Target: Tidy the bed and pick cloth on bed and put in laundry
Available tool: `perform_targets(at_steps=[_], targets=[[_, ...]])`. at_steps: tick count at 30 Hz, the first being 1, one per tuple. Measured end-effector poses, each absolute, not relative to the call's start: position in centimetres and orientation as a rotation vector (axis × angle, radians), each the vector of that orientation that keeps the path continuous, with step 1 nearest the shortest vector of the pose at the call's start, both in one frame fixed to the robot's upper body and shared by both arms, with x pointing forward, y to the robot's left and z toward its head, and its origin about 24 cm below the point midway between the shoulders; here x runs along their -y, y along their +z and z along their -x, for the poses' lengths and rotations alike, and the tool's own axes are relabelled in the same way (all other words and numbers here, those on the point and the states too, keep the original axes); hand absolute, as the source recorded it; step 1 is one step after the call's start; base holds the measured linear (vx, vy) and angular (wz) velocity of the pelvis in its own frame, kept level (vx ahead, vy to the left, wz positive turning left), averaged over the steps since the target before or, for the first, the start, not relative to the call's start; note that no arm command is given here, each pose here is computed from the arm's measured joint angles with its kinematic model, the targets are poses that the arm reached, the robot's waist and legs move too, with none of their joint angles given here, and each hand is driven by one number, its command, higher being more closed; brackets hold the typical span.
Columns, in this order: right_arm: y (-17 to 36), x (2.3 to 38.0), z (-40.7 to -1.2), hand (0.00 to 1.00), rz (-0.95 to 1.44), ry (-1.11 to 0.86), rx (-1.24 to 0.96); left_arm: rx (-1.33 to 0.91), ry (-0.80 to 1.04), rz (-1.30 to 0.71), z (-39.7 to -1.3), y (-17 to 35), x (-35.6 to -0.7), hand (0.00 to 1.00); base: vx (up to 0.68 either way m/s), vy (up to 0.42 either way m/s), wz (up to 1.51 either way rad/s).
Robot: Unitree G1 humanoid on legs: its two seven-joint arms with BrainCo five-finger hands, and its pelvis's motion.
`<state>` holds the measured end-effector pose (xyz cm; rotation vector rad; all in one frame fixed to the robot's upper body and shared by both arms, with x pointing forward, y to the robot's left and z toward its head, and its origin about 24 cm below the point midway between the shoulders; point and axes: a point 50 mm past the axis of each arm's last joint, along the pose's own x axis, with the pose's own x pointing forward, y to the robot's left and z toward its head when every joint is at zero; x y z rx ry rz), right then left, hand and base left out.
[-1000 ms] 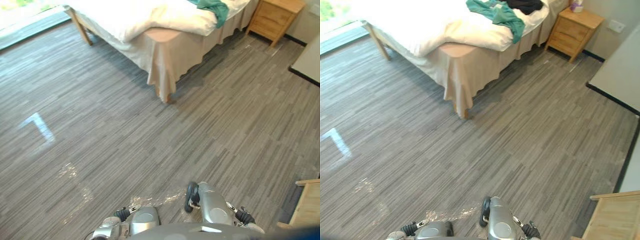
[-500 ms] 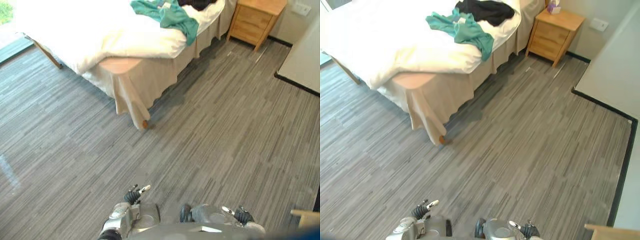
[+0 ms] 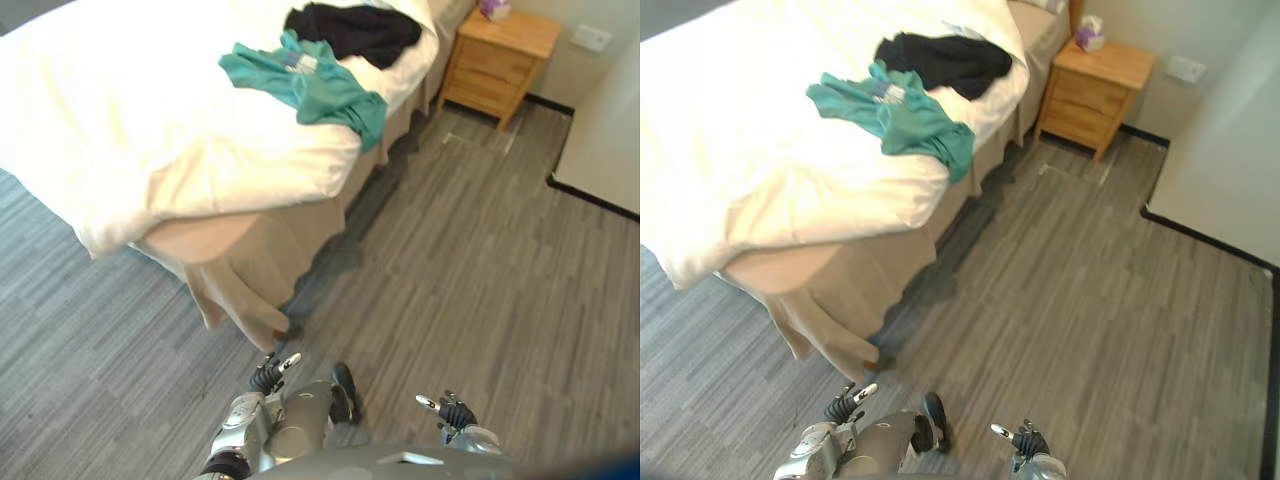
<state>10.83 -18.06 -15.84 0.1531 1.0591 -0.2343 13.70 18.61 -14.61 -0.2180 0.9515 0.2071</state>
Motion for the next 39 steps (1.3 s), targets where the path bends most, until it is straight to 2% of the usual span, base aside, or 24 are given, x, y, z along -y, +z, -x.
perform_targets(at_steps=[4, 12, 16, 21, 24, 30, 35, 39], targets=[[-15.4, 19.7, -11.4, 0.00, -0.101, -0.253, -1.031, -1.046, 0.195, 0.212, -12.0, -15.5, -18.3, 0.00, 0.35, 0.129, 0.37], [-15.1, 19.2, -11.9, 0.00, -0.111, -0.223, -0.955, -1.021, 0.165, 0.269, -14.0, -15.0, -16.1, 0.00, 0.29, -0.161, 1.39], [-15.0, 16.9, -12.1, 0.00, -0.067, -0.092, -0.930, -0.988, 0.279, 0.317, -13.6, -14.9, -17.1, 0.00, 0.35, -0.420, 1.39], [-14.5, 17.2, -13.4, 0.00, 0.075, 0.017, -0.890, -0.940, 0.368, 0.410, -13.5, -14.9, -16.0, 0.00, 0.33, -0.410, 1.06], [-14.9, 17.1, -13.1, 0.00, 0.070, 0.046, -0.941, -0.920, 0.370, 0.407, -13.4, -14.8, -15.8, 0.00, 0.16, -0.244, 0.94], [-15.3, 18.5, -12.5, 0.00, 0.019, -0.013, -1.024, -0.931, 0.291, 0.361, -13.5, -14.8, -15.1, 0.00, 0.04, -0.044, 0.87], [-15.6, 18.5, -12.3, 0.00, -0.004, -0.032, -1.077, -0.944, 0.308, 0.303, -12.8, -15.0, -16.7, 0.00, -0.04, 0.044, 0.02], [-15.8, 18.7, -11.9, 0.00, -0.096, -0.112, -1.103, -0.953, 0.374, 0.331, -12.1, -15.1, -17.5, 0.00, -0.08, 0.025, 0.06]])
